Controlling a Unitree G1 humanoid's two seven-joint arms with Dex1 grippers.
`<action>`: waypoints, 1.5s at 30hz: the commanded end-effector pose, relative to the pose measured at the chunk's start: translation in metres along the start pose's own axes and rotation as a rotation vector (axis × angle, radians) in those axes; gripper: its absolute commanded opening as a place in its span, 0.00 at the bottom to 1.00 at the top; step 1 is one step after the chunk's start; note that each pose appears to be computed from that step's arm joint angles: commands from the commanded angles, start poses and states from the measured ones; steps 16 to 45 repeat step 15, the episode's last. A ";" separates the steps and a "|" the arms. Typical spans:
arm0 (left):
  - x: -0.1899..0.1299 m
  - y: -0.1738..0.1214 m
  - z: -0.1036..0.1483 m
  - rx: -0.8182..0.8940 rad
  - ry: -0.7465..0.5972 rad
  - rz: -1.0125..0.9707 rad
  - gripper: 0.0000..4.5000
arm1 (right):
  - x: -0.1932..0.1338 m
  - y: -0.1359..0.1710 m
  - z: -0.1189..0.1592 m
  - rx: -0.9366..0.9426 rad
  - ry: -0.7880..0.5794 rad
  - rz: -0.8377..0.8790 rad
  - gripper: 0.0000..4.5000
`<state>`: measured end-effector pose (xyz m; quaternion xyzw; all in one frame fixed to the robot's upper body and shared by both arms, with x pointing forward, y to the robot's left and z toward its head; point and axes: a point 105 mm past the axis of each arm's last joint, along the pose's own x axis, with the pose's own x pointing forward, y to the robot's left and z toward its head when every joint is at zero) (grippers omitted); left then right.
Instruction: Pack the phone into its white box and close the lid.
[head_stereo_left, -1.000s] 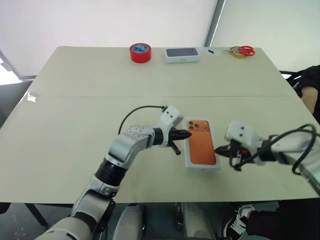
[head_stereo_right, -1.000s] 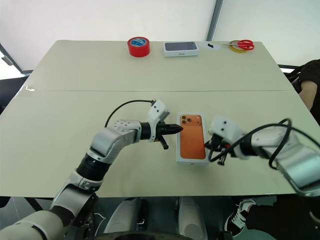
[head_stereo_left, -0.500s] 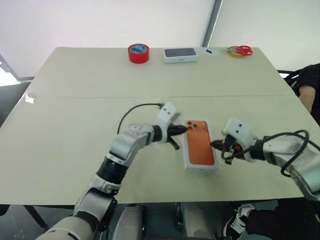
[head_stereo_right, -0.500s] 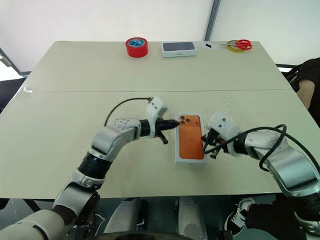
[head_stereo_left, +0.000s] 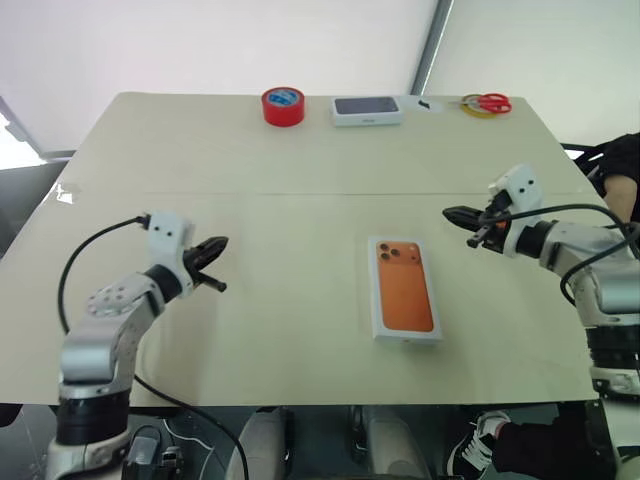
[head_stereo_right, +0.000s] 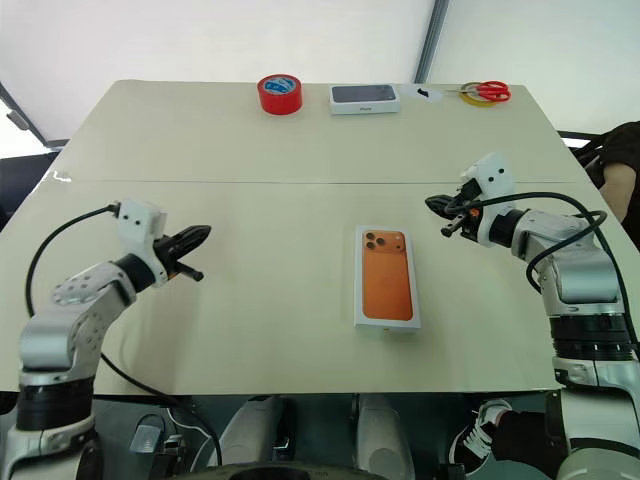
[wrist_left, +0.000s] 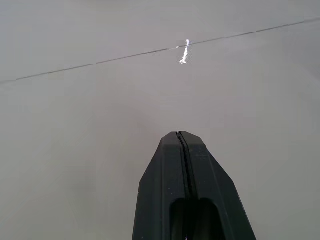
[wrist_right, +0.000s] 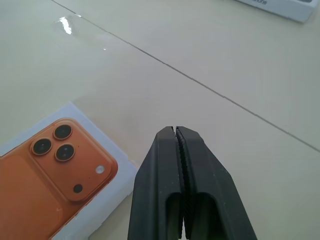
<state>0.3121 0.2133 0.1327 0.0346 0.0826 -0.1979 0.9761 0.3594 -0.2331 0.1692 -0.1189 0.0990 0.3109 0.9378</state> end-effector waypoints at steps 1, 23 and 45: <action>-0.014 0.006 0.015 0.031 -0.070 0.051 0.00 | 0.000 -0.002 0.018 -0.024 -0.096 0.026 0.02; -0.009 0.005 0.015 0.029 -0.076 0.085 0.00 | 0.007 -0.009 0.014 -0.026 -0.080 0.022 0.02; -0.009 0.005 0.015 0.029 -0.076 0.085 0.00 | 0.007 -0.009 0.014 -0.026 -0.080 0.022 0.02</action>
